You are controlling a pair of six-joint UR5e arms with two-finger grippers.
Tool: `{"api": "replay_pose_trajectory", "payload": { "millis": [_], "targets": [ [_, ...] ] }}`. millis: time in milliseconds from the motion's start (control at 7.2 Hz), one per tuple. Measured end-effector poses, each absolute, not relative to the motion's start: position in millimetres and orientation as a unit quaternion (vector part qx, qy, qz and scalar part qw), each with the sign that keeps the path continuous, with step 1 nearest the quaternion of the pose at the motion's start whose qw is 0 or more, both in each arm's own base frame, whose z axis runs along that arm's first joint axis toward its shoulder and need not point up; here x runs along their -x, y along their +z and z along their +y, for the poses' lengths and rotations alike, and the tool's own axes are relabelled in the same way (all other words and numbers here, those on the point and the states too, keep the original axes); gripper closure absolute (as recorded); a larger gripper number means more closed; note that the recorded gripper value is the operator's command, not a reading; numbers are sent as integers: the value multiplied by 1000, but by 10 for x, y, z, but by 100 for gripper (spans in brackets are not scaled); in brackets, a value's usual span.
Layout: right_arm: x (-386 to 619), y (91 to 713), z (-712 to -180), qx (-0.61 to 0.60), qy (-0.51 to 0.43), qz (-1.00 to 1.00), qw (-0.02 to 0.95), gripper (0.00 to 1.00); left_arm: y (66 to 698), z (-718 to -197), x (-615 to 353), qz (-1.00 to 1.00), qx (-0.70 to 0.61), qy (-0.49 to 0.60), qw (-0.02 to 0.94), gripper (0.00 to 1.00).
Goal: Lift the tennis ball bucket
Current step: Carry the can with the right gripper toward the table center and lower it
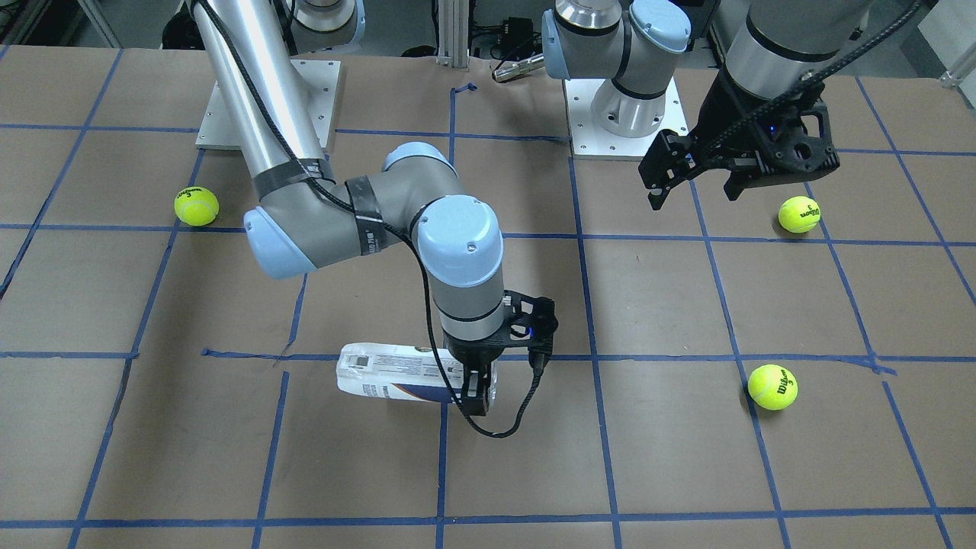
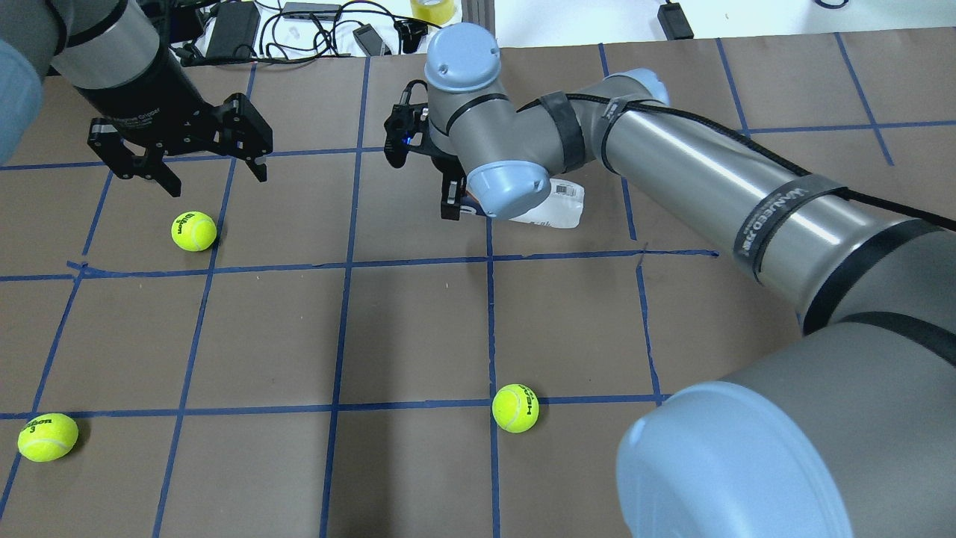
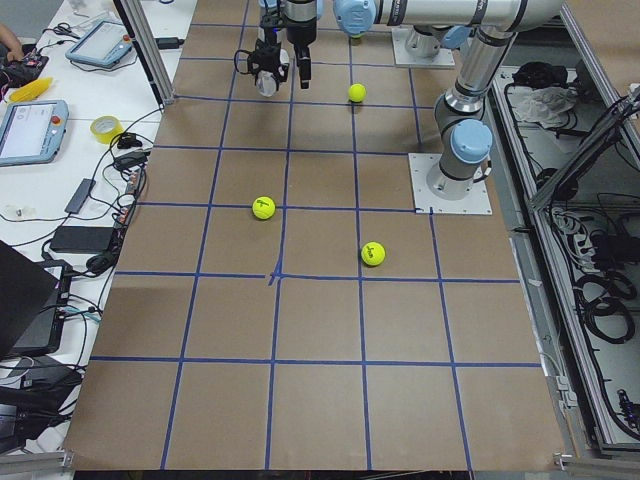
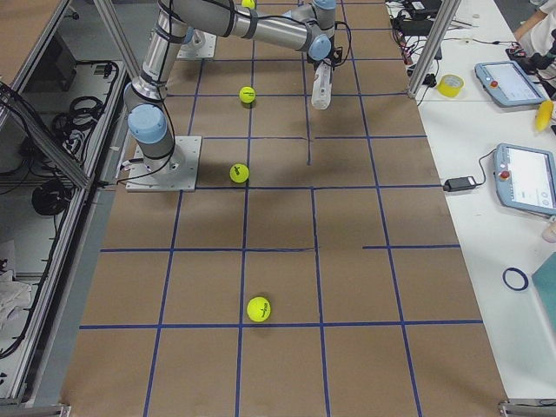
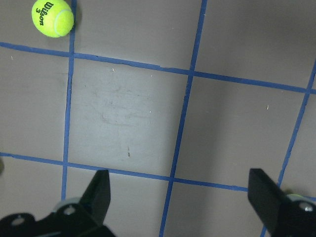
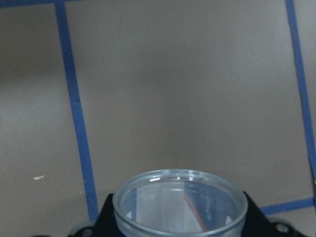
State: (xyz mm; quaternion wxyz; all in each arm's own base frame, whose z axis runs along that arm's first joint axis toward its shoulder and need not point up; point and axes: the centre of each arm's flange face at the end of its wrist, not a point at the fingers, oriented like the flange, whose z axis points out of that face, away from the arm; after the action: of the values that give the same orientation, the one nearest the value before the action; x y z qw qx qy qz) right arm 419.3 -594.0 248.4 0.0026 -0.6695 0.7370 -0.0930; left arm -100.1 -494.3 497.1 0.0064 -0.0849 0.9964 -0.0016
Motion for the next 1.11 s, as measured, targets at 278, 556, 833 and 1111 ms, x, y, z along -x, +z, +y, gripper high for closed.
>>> {"api": "replay_pose_trajectory", "payload": {
  "millis": [278,556,833,1111],
  "targets": [
    [-4544,2367,-5719,682,-96,725,12,36,4971,-4945,997,996,85,-2,6,0],
    [-4704,2361,-5594,688,-97,719,14,7,4969,-4944,997,996,85,-2,6,0],
    [-4789,2369,-5547,700,-107,706,10,0,4971,-4942,997,996,85,-1,6,0],
    [-4792,2343,-5537,703,-110,703,8,0,4968,-4944,997,996,85,-1,7,0]
  ]
}}
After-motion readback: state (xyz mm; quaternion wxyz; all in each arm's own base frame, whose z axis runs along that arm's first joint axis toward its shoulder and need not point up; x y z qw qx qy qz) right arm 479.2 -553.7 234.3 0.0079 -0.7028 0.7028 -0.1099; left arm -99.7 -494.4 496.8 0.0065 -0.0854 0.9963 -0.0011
